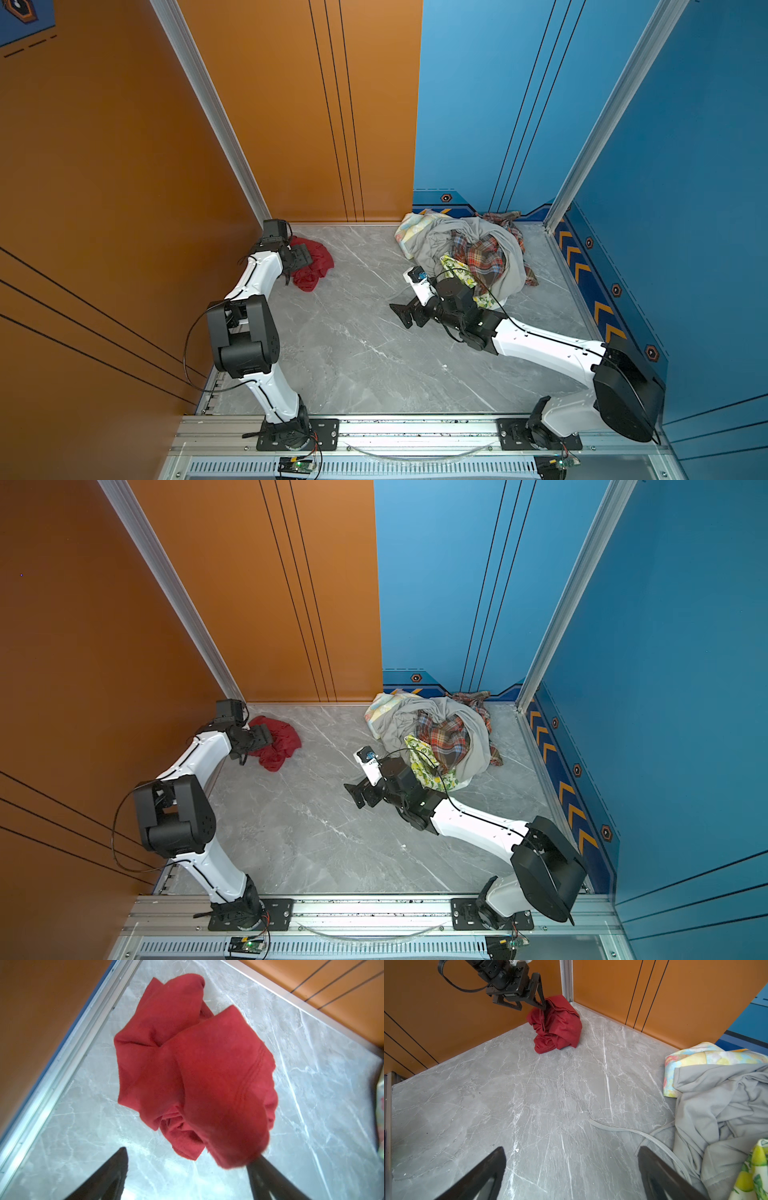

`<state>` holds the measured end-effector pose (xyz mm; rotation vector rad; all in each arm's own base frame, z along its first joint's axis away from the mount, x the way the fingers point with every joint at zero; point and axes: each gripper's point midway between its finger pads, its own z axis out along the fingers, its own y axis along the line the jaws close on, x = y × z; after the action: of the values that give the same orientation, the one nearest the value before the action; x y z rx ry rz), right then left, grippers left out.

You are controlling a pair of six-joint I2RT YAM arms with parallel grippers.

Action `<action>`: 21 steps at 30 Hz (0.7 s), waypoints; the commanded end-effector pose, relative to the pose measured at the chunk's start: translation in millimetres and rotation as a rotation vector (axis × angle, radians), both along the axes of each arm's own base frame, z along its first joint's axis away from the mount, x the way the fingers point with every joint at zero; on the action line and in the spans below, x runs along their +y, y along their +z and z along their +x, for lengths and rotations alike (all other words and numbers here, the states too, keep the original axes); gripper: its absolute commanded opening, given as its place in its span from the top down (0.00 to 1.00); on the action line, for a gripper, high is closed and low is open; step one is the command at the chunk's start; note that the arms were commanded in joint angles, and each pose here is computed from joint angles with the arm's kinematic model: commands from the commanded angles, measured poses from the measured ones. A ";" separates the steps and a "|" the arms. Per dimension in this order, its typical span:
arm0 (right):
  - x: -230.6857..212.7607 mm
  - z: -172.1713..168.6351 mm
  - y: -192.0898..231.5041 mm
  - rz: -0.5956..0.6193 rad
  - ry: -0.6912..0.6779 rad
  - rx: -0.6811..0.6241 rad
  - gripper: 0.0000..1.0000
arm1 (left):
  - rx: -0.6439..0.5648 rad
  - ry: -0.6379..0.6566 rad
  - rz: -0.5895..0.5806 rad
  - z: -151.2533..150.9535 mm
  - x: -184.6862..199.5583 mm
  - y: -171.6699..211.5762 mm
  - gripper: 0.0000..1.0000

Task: Pick out a specific cloth from the pile
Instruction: 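Lower the red cloth onto the floor and open the left gripper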

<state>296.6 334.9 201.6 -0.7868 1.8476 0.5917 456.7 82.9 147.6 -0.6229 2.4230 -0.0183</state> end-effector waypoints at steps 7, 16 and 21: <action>-15.9 2.3 17.4 0.056 -0.045 -0.020 0.00 | -0.083 -0.056 0.054 -27.6 -26.7 34.4 0.02; -56.2 15.7 18.2 0.048 -0.151 -0.027 0.00 | -0.240 -0.224 0.102 -47.4 -70.8 67.3 0.02; -99.9 32.1 16.3 0.020 -0.280 -0.030 0.00 | -0.322 -0.283 0.132 -55.3 -84.9 79.3 0.02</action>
<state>321.5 263.3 222.1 -0.5904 1.8410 0.4900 400.1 2.6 215.2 -0.2625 2.2228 -0.0735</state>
